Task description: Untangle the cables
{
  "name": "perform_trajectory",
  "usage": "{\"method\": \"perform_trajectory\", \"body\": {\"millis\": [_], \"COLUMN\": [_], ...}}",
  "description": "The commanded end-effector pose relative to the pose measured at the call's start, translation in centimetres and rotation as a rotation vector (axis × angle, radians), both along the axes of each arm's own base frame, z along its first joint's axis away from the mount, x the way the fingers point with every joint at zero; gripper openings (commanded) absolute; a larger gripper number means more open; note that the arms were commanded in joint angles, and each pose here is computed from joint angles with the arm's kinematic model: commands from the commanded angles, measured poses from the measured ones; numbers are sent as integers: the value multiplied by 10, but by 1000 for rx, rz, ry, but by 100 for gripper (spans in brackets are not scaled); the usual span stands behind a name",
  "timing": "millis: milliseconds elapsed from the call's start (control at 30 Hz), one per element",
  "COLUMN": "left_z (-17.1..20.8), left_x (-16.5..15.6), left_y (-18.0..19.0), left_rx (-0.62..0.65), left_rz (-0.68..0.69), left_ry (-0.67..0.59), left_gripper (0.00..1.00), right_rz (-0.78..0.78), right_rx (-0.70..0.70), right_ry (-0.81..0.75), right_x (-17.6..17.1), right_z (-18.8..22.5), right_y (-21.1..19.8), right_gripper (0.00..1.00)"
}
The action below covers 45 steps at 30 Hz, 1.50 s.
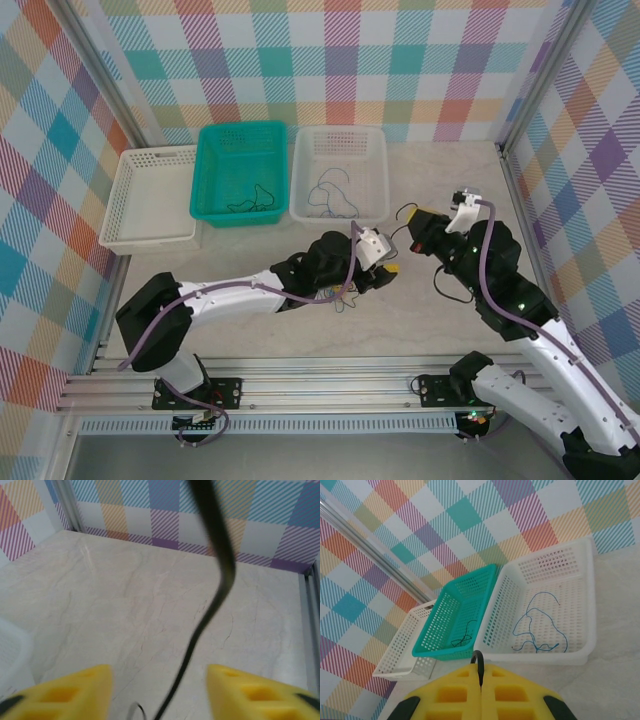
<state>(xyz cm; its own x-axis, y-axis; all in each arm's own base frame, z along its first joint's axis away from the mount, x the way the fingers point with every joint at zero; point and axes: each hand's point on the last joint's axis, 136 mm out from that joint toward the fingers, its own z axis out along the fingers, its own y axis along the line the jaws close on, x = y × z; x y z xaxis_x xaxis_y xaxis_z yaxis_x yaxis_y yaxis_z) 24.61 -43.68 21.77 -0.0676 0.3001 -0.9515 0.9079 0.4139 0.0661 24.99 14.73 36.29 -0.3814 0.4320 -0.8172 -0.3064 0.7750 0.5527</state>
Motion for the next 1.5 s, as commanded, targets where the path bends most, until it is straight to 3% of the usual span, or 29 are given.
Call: {"method": "perform_trajectory", "body": {"millis": [0, 100, 467, 933, 1000, 1100, 1367, 1467], "left_z": [22, 27, 70, 103, 101, 101, 102, 104], "left_x": [-3, -11, 0, 19, 25, 32, 43, 45], "left_y": [-1, 11, 74, 124, 132, 143, 175, 196], "left_rx": [-75, -103, -283, -373, -369, -377, -376, -371], "left_rz": [-14, -5, 223, 411, 459, 506, 622, 692], "left_ry": [-33, 9, 108, 234, 243, 266, 291, 285], "left_gripper": [14, 0, 0, 0, 0, 0, 0, 0], "right_rz": [-60, -126, -302, -314, -314, -311, -303, -295], "right_rx": [50, 16, -37, -2, -2, -9, -89, -130], "right_ry": [-37, -9, 66, 38, 35, 30, 61, 81], "right_x": [-6, -7, -5, -10, -10, -8, -1, 2], "right_z": [22, 13, -27, -35, -35, -36, -48, -56], "right_y": [-15, -29, -62, -67, -67, -66, -61, -58], "right_gripper": [0, 0, 0, 0, 8, 31, 53, 71]}}
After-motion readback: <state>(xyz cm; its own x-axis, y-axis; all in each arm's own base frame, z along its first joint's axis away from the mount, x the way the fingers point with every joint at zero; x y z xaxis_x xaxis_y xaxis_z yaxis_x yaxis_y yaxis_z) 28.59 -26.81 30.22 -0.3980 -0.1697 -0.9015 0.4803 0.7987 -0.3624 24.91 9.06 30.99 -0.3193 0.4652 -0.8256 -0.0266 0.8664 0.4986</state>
